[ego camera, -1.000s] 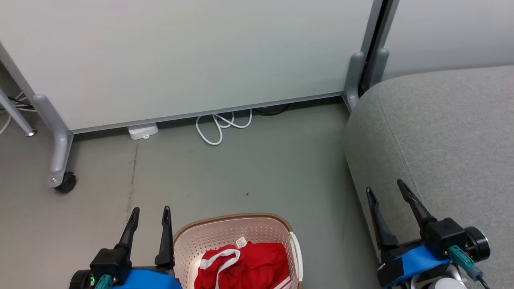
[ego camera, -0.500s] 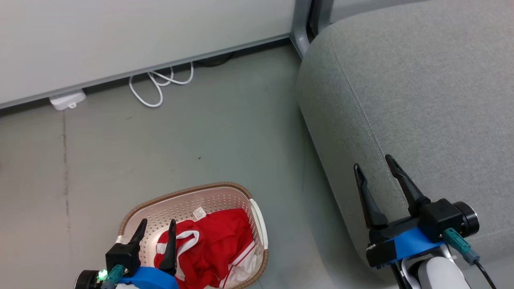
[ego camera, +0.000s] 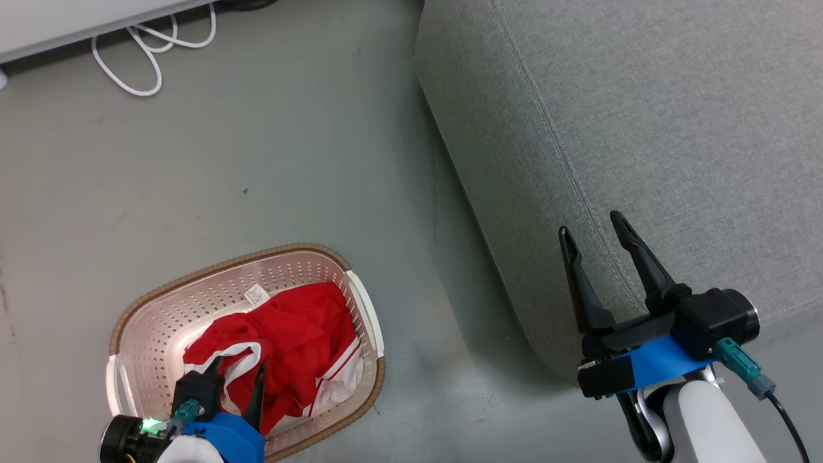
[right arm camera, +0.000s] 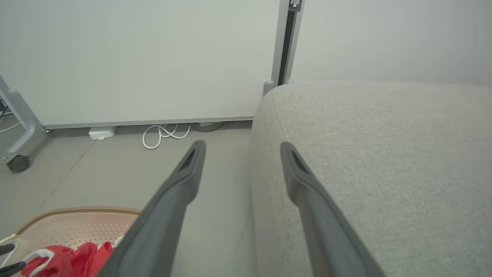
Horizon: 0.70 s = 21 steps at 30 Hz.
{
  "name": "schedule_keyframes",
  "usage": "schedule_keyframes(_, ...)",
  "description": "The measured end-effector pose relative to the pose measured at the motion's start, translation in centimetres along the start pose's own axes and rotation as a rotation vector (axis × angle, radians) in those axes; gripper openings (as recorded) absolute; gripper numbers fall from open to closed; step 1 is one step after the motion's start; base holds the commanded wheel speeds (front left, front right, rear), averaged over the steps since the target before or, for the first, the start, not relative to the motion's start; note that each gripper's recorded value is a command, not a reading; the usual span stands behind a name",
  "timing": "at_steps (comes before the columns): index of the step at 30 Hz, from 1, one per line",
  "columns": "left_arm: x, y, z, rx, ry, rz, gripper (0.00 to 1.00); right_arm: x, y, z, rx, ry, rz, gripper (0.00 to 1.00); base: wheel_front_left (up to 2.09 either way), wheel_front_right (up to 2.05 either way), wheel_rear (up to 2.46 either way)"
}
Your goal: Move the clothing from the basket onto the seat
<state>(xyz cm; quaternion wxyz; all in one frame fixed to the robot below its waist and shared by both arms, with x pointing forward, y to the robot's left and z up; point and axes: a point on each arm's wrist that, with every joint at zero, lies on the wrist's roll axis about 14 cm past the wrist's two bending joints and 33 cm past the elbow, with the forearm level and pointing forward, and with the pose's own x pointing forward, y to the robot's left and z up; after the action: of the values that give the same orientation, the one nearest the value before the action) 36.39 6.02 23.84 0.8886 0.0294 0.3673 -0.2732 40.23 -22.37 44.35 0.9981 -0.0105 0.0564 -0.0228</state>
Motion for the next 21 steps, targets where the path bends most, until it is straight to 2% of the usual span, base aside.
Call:
schedule_keyframes(12, 3.7, 0.5, -3.7, 0.039, 0.166, -0.061, 1.00, 1.2, -0.9, -2.4, -0.005, 0.064, -0.024, 1.00, 0.00, 0.00, 0.00)
schedule_keyframes(21, 5.5, 1.4, -5.6, 0.013, 0.239, -0.031, 1.00, 1.5, -1.1, -4.0, 0.005, 0.106, -0.031, 1.00, 0.00, 0.00, 0.00)
